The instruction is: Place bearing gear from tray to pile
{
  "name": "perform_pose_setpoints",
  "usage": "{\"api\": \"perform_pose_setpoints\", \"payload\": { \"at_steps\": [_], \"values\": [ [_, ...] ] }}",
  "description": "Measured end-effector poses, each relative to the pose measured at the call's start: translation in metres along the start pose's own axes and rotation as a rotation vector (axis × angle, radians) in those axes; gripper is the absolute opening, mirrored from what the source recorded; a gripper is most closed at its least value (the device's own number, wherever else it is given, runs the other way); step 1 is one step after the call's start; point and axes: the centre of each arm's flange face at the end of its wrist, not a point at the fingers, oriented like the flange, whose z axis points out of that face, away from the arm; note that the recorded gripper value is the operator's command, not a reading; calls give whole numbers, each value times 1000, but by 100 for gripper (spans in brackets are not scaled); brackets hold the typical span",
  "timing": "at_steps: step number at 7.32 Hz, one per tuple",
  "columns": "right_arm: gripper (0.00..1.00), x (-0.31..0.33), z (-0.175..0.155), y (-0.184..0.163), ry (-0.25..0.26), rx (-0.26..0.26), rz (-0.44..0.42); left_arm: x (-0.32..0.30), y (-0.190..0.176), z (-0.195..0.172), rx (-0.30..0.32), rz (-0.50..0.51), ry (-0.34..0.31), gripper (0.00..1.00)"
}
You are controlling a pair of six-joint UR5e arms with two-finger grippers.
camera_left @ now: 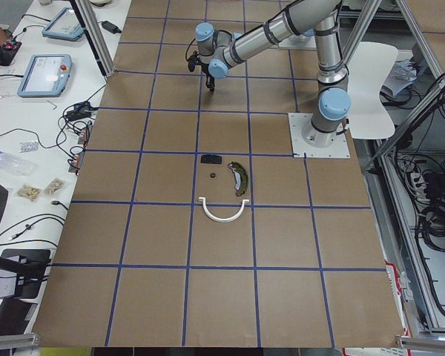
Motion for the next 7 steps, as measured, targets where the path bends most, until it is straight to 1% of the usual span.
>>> {"api": "perform_pose_setpoints", "payload": {
  "at_steps": [2,3,5,6,7],
  "values": [
    [100,0,-2,0,5,4,4,-8,-5,-13,15,-14,-4,0],
    [100,1,-3,0,5,6,2,-26,-16,-31,11,-42,-6,0],
    [100,1,-5,-1,10,10,-2,-91,-49,-90,-25,-113,0,0],
    [100,1,-5,-1,9,15,-3,-131,-59,-115,-43,-105,4,0],
    [100,1,-6,-2,9,25,-4,-183,-64,-132,-56,-93,11,0]
  ]
}}
